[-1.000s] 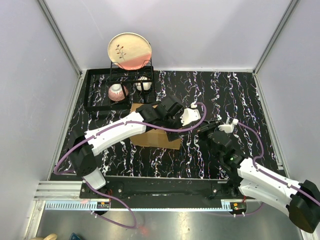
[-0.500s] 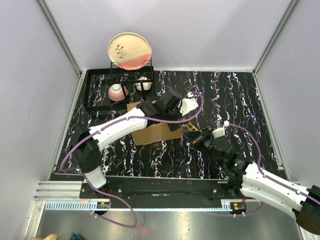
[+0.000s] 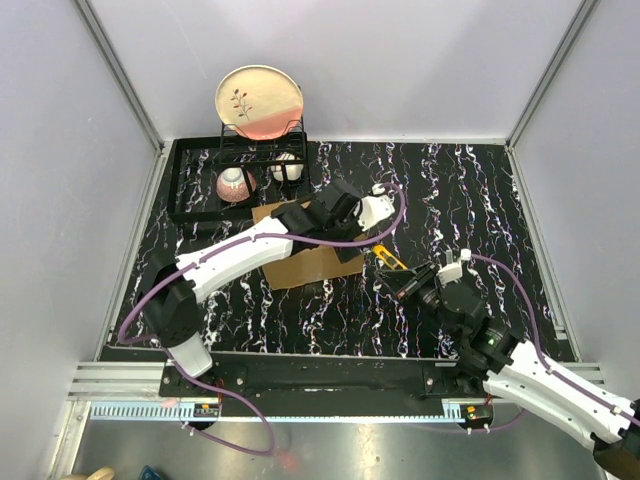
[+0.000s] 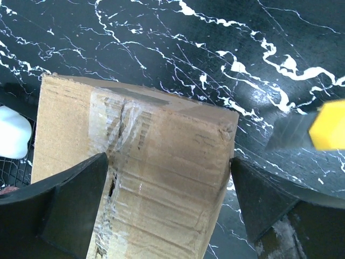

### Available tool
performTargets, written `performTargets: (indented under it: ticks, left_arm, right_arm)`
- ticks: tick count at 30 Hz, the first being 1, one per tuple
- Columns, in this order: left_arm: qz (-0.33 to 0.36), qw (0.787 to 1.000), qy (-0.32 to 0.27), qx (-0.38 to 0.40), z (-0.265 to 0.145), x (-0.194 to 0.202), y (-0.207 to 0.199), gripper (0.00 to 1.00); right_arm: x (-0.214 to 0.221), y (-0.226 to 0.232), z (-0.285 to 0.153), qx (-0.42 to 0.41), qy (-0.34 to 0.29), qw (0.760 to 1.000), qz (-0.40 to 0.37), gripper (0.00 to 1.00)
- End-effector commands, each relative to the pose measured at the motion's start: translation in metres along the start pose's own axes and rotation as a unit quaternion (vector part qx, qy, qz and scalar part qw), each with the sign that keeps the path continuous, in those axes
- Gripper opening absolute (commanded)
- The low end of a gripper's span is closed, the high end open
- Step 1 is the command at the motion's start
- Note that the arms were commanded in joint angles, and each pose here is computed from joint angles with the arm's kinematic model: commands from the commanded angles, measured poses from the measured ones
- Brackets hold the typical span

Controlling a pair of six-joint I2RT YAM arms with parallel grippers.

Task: Unpack the express box
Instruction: Cut the express box at the center of the board.

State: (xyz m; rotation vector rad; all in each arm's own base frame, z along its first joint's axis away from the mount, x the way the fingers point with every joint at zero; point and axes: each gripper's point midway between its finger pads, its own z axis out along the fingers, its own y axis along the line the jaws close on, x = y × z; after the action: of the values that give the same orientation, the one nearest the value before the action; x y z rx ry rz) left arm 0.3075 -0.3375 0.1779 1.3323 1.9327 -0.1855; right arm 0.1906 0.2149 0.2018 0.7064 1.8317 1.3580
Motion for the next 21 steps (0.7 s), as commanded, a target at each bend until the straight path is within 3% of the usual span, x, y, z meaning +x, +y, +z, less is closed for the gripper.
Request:
performTargets:
  ticks: [1,7,11,14,18,19,21]
  left_arm:
    - [-0.006,0.998,0.0,0.057,-0.024,0.008,-0.017,0.99]
    - [0.046,0.979,-0.035,0.196,-0.085,0.001,-0.057,0.99]
    - [0.082,0.962,-0.051,0.256,-0.126,-0.013,-0.068,0.99]
    - [0.091,0.946,-0.091,0.296,-0.156,-0.04,-0.075,0.99]
    - [0.091,0.918,-0.168,0.348,-0.192,-0.079,-0.087,0.99]
    - [0.088,0.912,-0.175,0.361,-0.195,-0.082,-0.091,0.99]
    - [0.084,0.908,-0.165,0.375,-0.193,-0.079,-0.095,0.99]
  right_arm:
    - [-0.001,-0.015,-0.007,0.026,0.0,0.999,-0.031,0.0]
    - [-0.013,-0.014,-0.031,0.014,-0.014,0.999,-0.047,0.0]
    - [-0.007,-0.003,-0.044,-0.017,0.014,0.995,-0.102,0.0]
    - [0.011,0.016,-0.05,-0.061,0.074,0.977,-0.19,0.0]
    - [0.04,0.05,-0.063,-0.134,0.168,0.933,-0.29,0.0]
    - [0.05,0.056,-0.067,-0.151,0.198,0.922,-0.298,0.0]
    - [0.047,0.073,-0.073,-0.173,0.198,0.911,-0.319,0.0]
